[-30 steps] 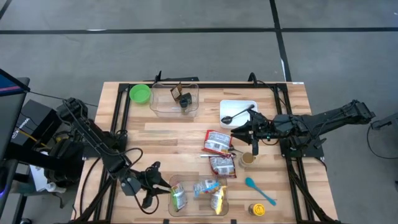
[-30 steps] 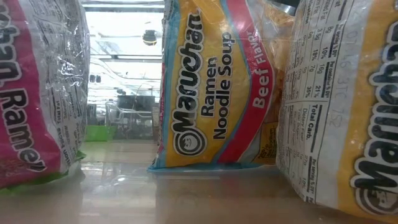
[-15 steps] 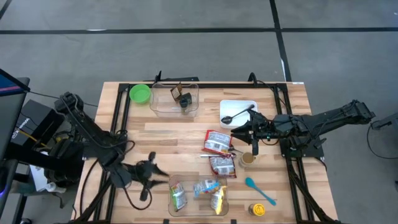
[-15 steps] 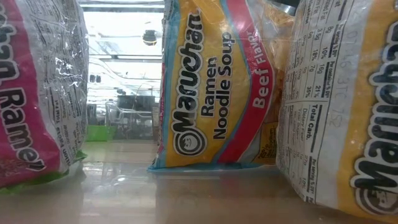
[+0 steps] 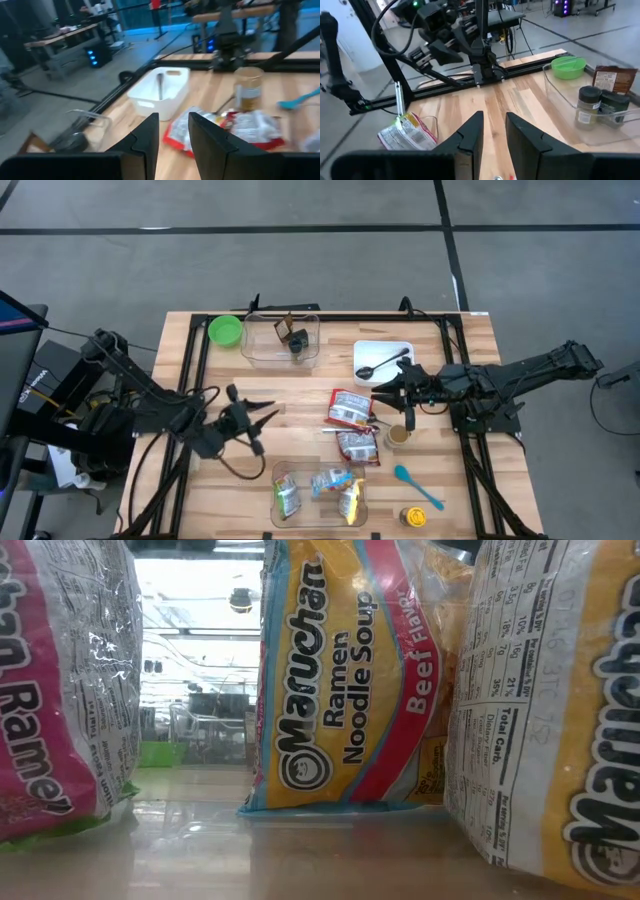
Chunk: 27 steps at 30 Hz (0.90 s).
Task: Pick & Place Food Item
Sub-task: Put the orange noodle pack into the bottom transparent bin
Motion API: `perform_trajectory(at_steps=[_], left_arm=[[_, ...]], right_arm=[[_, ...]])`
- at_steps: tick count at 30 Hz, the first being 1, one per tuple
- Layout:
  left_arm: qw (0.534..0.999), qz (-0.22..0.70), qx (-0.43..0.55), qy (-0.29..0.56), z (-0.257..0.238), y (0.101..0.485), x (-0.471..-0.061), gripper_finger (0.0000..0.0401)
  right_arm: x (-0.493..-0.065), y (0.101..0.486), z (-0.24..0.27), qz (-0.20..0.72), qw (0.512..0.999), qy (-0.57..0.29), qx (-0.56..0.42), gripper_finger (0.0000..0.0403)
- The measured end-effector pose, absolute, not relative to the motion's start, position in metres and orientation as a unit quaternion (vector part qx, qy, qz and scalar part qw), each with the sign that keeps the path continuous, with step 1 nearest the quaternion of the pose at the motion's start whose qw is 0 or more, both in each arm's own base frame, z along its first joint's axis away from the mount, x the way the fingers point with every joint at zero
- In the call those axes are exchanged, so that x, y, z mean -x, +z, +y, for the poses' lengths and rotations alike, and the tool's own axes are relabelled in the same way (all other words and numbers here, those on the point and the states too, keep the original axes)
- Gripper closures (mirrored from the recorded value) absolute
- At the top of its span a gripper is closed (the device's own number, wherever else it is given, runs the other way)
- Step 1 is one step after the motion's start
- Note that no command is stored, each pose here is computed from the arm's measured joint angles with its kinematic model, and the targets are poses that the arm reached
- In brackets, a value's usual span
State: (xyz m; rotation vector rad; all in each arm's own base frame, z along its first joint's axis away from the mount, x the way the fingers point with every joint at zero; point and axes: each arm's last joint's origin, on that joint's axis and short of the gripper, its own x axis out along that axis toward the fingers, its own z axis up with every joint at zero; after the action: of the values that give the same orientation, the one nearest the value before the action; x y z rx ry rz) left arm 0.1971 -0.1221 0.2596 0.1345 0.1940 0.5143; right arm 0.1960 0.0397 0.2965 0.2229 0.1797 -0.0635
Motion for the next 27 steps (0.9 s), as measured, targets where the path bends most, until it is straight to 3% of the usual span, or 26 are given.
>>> perform_trajectory(at_steps=[10,20,27], left_arm=[[0.920,0.142,-0.100,0.351,-0.077,0.251,-0.214,0.0302],[0.866,0.181,-0.107,0.453,-0.025,0.246,-0.223,0.0302],[0.889,0.206,-0.075,0.402,-0.015,0.243,-0.228,0.0302]], right_arm=[[-0.195,0.295,0.033,0.089,0.986,-0.134,-0.035,0.0326],[-0.195,0.294,0.022,0.109,0.976,-0.178,0.059,0.0326],[-0.196,0.292,0.007,0.125,0.967,-0.212,0.067,0.0326]])
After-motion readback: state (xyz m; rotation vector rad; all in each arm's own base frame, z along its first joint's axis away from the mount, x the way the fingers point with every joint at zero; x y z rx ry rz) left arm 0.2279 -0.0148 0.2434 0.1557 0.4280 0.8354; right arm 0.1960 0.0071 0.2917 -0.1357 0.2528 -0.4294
